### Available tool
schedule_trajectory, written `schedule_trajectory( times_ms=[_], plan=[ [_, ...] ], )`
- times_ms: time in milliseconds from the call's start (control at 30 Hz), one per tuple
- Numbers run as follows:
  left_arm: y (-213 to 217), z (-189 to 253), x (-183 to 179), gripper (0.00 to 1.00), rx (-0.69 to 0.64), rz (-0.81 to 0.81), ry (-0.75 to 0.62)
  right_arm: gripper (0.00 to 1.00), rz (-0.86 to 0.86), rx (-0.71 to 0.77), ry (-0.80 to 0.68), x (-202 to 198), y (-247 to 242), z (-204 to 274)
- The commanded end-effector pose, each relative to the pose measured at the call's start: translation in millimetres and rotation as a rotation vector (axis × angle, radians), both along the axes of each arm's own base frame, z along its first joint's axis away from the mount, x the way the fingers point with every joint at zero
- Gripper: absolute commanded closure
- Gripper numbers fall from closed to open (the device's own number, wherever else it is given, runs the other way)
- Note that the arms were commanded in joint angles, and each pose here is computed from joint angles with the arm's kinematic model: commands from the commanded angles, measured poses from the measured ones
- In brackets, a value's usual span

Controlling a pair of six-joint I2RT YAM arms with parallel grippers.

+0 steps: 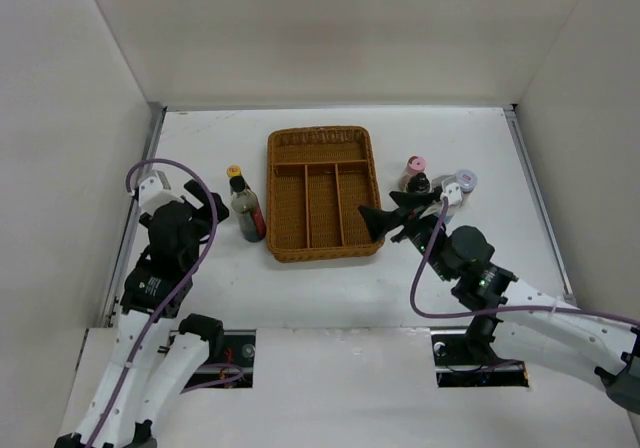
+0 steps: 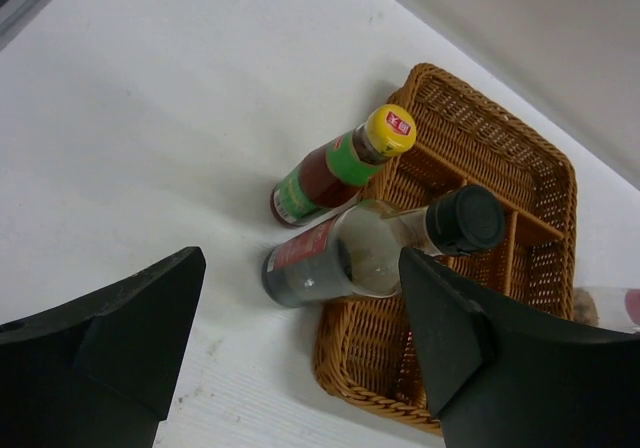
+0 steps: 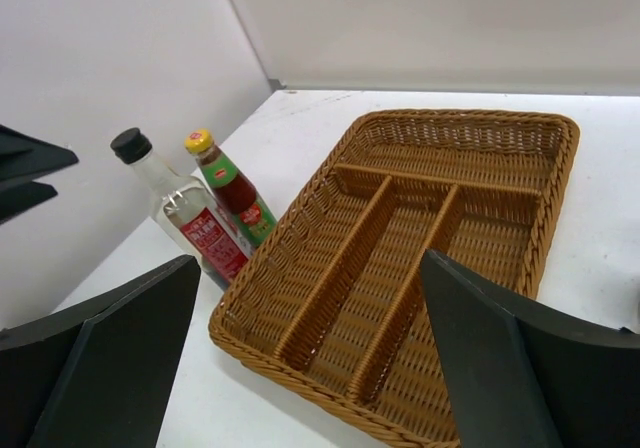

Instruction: Organize the condiment bottles

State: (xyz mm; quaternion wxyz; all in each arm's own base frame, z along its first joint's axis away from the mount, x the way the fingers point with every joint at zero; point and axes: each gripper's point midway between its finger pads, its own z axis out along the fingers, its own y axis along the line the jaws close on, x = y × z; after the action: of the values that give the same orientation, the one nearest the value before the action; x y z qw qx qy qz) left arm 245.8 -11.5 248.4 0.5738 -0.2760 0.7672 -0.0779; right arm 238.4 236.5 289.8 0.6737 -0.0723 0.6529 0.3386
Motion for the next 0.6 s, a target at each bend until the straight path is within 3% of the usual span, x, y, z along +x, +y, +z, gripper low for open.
schedule_trajectory(
  times_ms=[0,67,133,233,300,400,567],
  plan=[
    [3,39,2,0.2,0.014,0.011,-0.113,0.01,-0.038,0.051,-0.044,4,-8,17],
    [1,47,4,0.19,0.011,0.001,-0.137,0.05,-0.035,0.055,-0.048,3,-10,18],
    [-5,51,8,0.19,0.011,-0.02,-0.153,0.24,-0.027,0.054,-0.051,1,-9,19],
    [-19,61,14,0.21,0.015,-0.072,-0.183,0.61,-0.03,0.062,-0.061,-1,-13,23],
    [-31,68,17,0.23,0.028,-0.116,-0.195,0.73,-0.037,0.068,-0.064,-3,-18,26],
    [-42,78,18,0.23,0.061,-0.154,-0.216,0.7,-0.043,0.083,-0.069,-6,-24,32],
    [-57,82,20,0.18,0.15,-0.187,-0.212,0.25,-0.083,0.133,-0.099,-13,-43,51]
  ],
)
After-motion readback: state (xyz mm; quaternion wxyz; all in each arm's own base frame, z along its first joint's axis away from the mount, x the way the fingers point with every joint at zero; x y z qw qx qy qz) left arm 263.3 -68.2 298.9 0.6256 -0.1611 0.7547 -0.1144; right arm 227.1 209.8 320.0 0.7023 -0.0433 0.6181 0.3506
